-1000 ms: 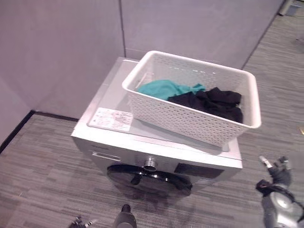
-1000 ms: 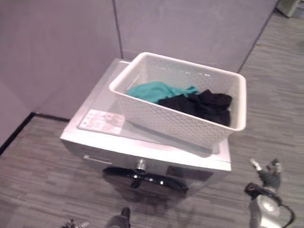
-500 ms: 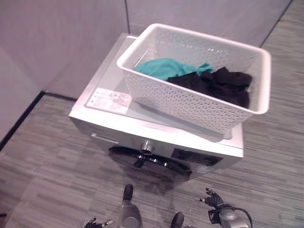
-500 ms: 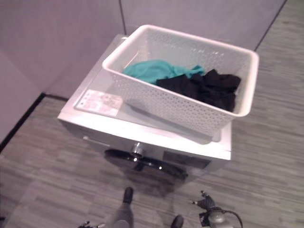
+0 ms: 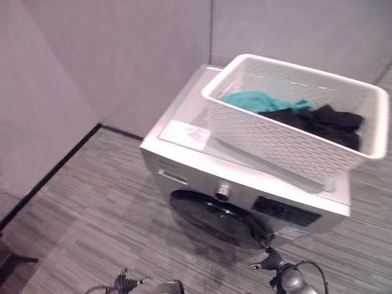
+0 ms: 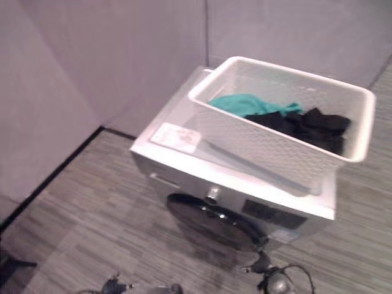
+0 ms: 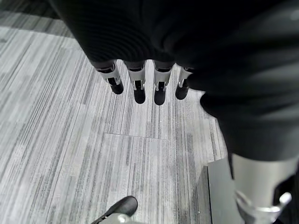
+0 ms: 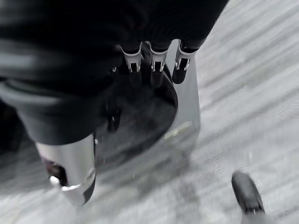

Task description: Grab the laundry basket,head to the washer,open it,put in the laundry and shut it.

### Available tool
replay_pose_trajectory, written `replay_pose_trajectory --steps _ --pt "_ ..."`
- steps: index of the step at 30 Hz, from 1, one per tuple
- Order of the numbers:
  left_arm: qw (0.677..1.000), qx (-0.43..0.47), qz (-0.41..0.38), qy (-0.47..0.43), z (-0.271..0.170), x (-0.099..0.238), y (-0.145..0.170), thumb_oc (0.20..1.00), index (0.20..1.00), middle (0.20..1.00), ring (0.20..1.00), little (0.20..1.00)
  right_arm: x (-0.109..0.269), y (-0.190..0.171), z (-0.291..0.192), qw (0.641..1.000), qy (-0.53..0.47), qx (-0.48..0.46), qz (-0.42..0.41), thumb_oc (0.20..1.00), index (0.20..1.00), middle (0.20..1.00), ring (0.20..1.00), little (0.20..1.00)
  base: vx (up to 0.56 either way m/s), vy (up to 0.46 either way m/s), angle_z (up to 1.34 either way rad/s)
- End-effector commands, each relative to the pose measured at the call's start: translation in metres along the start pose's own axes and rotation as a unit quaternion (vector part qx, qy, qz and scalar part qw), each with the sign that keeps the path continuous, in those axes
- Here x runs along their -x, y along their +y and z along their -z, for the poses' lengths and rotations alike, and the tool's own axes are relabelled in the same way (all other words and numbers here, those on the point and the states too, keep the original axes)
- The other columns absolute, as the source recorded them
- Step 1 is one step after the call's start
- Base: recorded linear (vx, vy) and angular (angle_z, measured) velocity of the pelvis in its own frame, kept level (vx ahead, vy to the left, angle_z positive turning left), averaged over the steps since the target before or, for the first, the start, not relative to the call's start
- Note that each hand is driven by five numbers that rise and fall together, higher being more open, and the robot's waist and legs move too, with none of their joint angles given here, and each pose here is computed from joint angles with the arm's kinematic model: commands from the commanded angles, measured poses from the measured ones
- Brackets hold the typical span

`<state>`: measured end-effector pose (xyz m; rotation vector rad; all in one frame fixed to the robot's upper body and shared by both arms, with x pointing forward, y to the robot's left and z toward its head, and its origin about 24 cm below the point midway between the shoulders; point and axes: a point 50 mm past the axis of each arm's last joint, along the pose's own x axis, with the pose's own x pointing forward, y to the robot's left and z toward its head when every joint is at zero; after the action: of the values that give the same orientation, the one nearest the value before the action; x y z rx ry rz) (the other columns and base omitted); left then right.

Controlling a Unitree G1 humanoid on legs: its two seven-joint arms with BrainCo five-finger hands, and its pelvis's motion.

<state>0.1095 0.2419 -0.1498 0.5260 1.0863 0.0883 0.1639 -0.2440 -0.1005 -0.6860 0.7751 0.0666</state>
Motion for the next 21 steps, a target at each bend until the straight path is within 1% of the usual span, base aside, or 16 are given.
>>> replay_pose_trajectory --steps 1,5,10,15,18,21 --pt "0.999 -0.037 0.02 0.017 0.017 0.005 -0.01 1.0 1.0 1.0 1.0 1.0 -0.011 -0.031 -0.027 0.997 -0.05 0.027 0.051 1.0 1.0 1.0 1.0 1.0 -0.08 0.154 0.22" --pt "0.998 -0.037 0.025 0.046 0.031 0.008 -0.01 1.0 1.0 1.0 1.0 1.0 -0.012 -0.044 -0.034 0.995 -0.058 0.021 0.079 1.0 1.0 1.0 1.0 1.0 -0.06 0.128 0.15" --pt "0.997 -0.029 0.028 0.062 0.04 0.01 -0.011 1.0 1.0 1.0 1.0 1.0 -0.012 -0.045 -0.04 0.994 -0.061 0.033 0.081 1.0 1.0 1.0 1.0 1.0 -0.04 0.11 0.06" --pt "0.997 -0.035 0.048 0.043 0.033 0.011 -0.018 1.0 1.0 1.0 1.0 1.0 -0.013 -0.039 -0.05 0.994 -0.077 0.014 0.07 1.0 1.0 1.0 1.0 1.0 -0.03 0.124 -0.17" --pt "0.998 -0.033 0.047 0.03 0.028 0.01 -0.018 1.0 1.0 1.0 1.0 1.0 -0.014 -0.039 -0.06 0.993 -0.093 0.009 0.073 1.0 1.0 1.0 1.0 1.0 -0.09 0.048 -0.14" --pt "0.998 -0.045 0.04 0.016 0.021 0.008 -0.014 1.0 1.0 1.0 1.0 1.0 -0.015 -0.03 -0.065 0.993 -0.103 -0.004 0.062 1.0 1.0 1.0 1.0 1.0 -0.07 -0.042 -0.08"
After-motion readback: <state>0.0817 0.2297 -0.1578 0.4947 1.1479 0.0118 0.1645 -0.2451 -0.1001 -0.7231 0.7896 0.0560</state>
